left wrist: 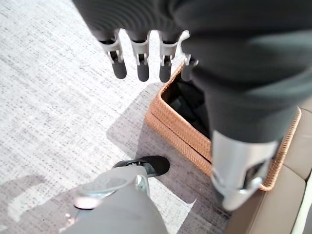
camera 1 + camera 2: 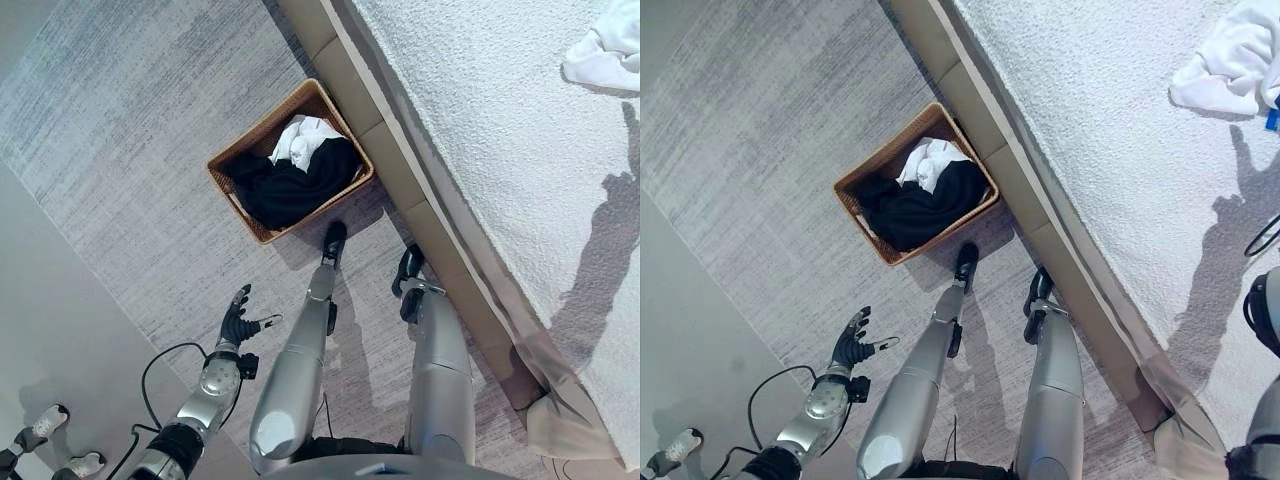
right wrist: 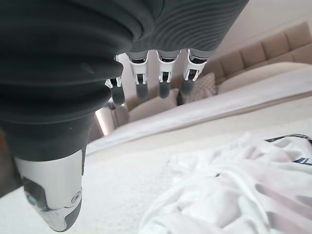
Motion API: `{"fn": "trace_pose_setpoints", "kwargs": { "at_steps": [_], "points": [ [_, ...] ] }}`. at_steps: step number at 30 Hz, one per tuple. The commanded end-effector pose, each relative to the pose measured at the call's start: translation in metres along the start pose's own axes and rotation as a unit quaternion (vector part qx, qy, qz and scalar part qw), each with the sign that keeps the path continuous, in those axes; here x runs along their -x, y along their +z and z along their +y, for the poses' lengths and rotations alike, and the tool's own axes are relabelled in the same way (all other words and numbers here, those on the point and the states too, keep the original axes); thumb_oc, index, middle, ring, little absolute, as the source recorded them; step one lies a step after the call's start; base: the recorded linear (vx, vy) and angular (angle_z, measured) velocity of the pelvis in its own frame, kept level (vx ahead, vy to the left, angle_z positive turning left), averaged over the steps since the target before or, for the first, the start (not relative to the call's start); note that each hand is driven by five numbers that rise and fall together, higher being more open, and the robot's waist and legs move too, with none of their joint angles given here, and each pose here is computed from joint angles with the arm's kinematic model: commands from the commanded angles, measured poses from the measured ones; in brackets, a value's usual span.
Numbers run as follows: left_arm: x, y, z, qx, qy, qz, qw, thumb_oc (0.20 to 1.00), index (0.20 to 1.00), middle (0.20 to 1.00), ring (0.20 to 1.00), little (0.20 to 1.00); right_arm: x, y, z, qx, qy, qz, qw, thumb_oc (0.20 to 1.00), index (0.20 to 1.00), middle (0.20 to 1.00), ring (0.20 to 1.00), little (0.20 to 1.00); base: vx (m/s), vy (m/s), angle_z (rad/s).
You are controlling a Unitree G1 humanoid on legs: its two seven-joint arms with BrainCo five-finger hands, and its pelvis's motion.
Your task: Pick up clothes into the bucket
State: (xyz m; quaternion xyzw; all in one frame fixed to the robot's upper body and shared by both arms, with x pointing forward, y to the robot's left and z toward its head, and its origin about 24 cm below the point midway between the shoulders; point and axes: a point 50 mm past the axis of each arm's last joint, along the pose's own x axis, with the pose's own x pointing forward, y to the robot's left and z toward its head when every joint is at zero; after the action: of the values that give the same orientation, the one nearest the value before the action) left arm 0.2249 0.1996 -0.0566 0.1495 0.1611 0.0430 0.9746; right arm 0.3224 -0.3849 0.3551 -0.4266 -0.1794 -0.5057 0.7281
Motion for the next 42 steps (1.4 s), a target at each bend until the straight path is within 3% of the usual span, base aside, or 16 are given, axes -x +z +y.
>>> {"fn": "trace_pose_setpoints", "kwargs": {
  "at_steps": [1,22,23,24,25,42],
  "points": [
    [-0.001,0.006,-0.002,-0.019,0.0,-0.025,1.0,1.0,1.0,1.0,1.0,1.0,-0.016,0.003,-0.03,0.034,-0.047,-0.015,0.998,1.0,1.0,1.0,1.0,1.0,0.02,-0.02,0.12],
    [0.006,0.015,-0.002,0.001,-0.009,-0.047,0.999,1.0,1.0,1.0,1.0,1.0,-0.014,-0.013,-0.018,0.094,0.048,0.025,0.994,1.0,1.0,1.0,1.0,1.0,0.01,-0.024,0.05],
    [0.007,0.011,0.005,0.001,0.001,-0.039,0.999,1.0,1.0,1.0,1.0,1.0,-0.012,-0.011,-0.015,0.103,0.061,0.019,0.993,0.529,0.529,0.529,0.529,0.529,0.0,0.0,0.0],
    [0.007,0.011,0.005,0.001,0.001,-0.04,0.999,1.0,1.0,1.0,1.0,1.0,-0.013,-0.011,-0.015,0.103,0.061,0.019,0.993,0.479,0.479,0.479,0.479,0.479,0.02,0.041,-0.02],
    [0.008,0.007,0.008,0.002,0.01,-0.033,0.999,1.0,1.0,1.0,1.0,1.0,-0.012,-0.007,-0.013,0.094,0.055,0.012,0.994,0.2,0.2,0.2,0.2,0.2,0.01,0.023,-0.06],
    [0.003,0.011,0.024,-0.005,0.042,-0.043,0.998,1.0,1.0,1.0,1.0,1.0,-0.009,0.02,-0.007,0.034,0.019,-0.052,0.998,0.2,0.2,0.2,0.2,0.2,0.0,0.025,-0.06]
  ]
}}
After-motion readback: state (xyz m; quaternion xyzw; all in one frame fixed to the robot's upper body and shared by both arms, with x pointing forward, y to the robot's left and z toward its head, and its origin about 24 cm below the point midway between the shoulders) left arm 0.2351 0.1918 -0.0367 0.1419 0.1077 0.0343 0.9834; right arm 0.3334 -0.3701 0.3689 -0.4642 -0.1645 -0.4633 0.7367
